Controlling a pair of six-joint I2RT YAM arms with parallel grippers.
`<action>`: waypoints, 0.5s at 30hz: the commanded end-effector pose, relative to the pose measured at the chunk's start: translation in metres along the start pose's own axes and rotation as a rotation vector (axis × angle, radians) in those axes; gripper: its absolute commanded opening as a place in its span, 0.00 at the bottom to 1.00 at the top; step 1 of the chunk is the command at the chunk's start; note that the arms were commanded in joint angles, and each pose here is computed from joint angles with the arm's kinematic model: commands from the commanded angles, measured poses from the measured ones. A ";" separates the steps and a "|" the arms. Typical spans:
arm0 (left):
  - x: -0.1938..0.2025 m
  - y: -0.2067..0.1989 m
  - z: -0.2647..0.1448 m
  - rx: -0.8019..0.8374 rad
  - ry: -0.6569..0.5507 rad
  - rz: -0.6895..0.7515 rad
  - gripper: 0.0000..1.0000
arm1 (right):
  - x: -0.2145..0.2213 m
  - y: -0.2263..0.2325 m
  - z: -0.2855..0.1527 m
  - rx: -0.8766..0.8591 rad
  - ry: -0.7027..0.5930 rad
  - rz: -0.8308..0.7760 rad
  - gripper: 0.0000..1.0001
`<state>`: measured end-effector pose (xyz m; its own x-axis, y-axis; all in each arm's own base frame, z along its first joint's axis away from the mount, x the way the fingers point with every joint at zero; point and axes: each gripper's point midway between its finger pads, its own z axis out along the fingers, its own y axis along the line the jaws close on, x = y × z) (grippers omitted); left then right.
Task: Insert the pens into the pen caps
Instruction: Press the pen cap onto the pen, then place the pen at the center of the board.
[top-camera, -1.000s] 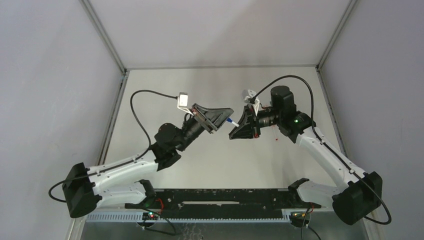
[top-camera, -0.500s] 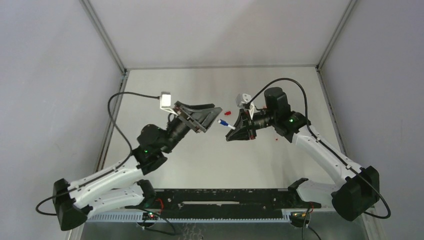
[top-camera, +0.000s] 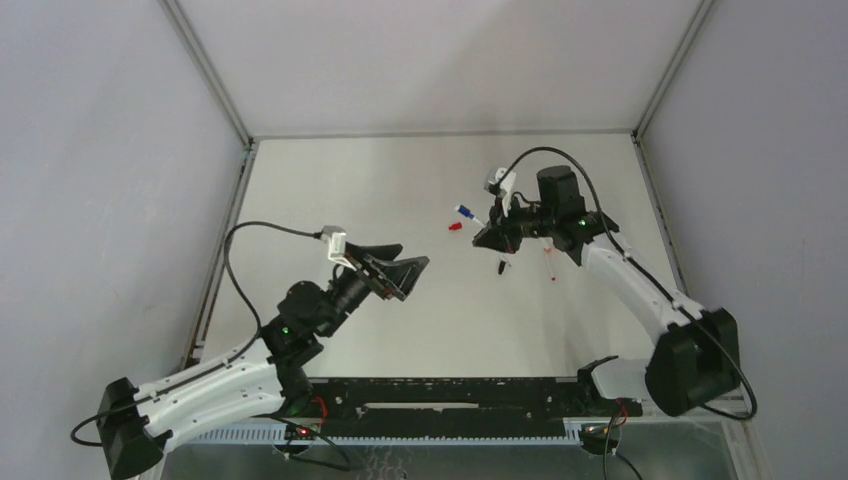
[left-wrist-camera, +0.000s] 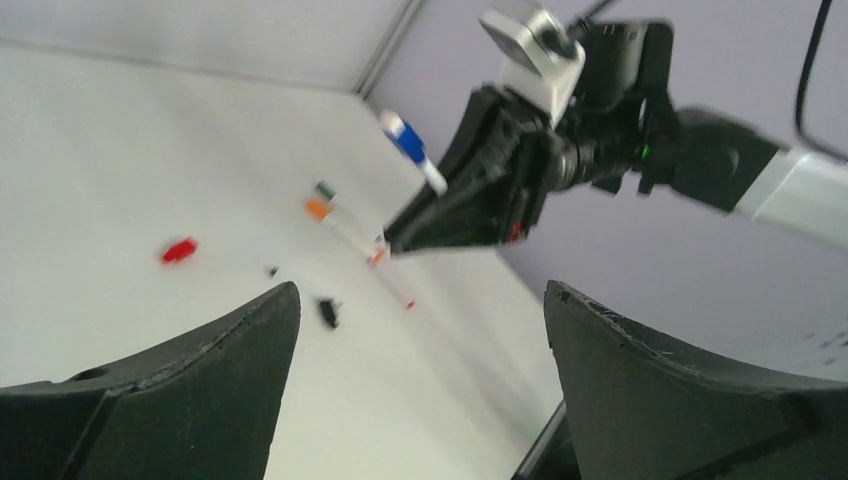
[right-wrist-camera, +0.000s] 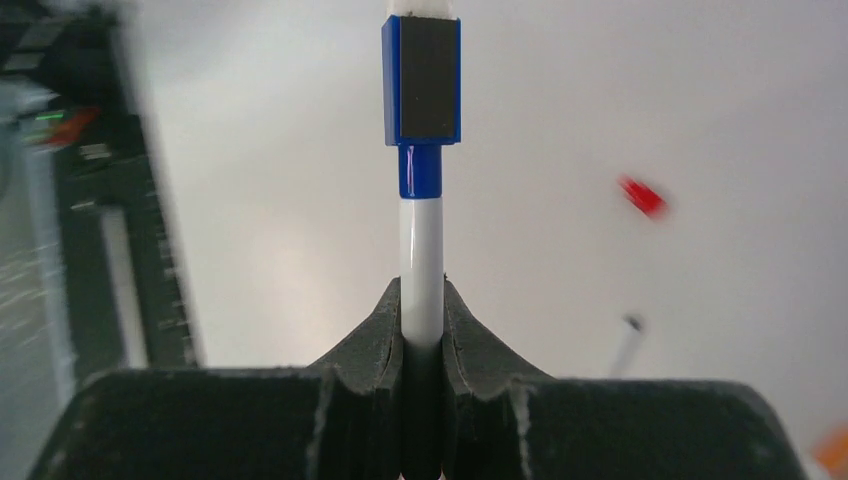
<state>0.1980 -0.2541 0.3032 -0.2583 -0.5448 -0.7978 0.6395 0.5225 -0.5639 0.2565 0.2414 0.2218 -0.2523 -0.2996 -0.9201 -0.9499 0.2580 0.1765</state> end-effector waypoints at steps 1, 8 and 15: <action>0.018 0.030 -0.010 -0.076 -0.007 0.020 0.96 | 0.038 -0.104 -0.013 0.445 0.147 0.089 0.00; 0.035 0.049 -0.027 -0.095 -0.021 -0.020 0.96 | 0.090 -0.172 -0.032 0.723 0.291 0.211 0.01; 0.039 0.062 -0.044 -0.106 -0.062 -0.052 0.97 | 0.143 -0.201 -0.040 0.774 0.434 0.347 0.03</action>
<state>0.1938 -0.2247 0.2294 -0.2690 -0.5577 -0.7852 0.5618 0.5713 -0.5983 0.3864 0.1294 0.0738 -0.6480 -0.3925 -0.6527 -0.5404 0.8409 0.0309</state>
